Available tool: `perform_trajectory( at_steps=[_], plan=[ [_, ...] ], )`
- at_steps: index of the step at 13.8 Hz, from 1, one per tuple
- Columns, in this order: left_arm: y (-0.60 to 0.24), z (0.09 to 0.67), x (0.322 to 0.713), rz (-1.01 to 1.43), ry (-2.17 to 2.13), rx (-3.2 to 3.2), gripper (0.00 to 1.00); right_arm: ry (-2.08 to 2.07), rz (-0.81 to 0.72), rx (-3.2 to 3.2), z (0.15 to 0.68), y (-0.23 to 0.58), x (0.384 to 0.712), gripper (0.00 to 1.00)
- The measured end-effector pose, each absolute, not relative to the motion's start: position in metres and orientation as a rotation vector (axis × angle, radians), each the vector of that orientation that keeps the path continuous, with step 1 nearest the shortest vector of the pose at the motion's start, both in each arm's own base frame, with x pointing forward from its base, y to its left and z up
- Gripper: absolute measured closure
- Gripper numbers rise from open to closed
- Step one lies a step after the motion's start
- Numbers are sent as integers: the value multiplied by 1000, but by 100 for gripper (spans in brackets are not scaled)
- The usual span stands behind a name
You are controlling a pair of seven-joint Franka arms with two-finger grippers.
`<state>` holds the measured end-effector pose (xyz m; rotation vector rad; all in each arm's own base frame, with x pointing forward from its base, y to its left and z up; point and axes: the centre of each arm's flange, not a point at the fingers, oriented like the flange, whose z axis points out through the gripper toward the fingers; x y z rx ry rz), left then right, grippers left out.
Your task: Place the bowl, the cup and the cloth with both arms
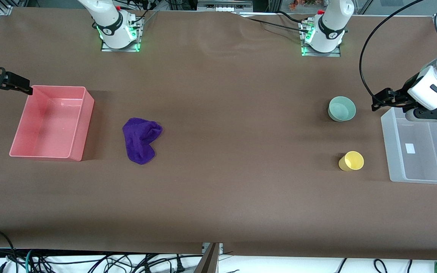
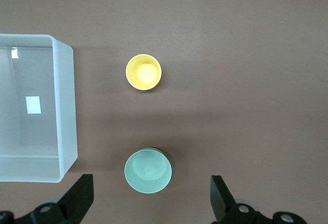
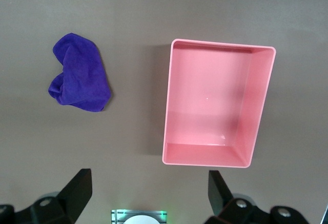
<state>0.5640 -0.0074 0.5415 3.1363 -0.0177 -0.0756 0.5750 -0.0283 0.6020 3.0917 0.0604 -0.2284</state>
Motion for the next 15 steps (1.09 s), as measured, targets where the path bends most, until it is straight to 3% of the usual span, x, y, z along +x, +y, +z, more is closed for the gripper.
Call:
perform_trajectory(
  at_steps=[8,15],
  plan=[
    [-9,541,564,-80,-21,3136,0,77,-241,3091,595,-23,579,0],
    [-9,540,562,-100,-23,3136,0,117,-356,3080,500,10,604,0]
  ],
)
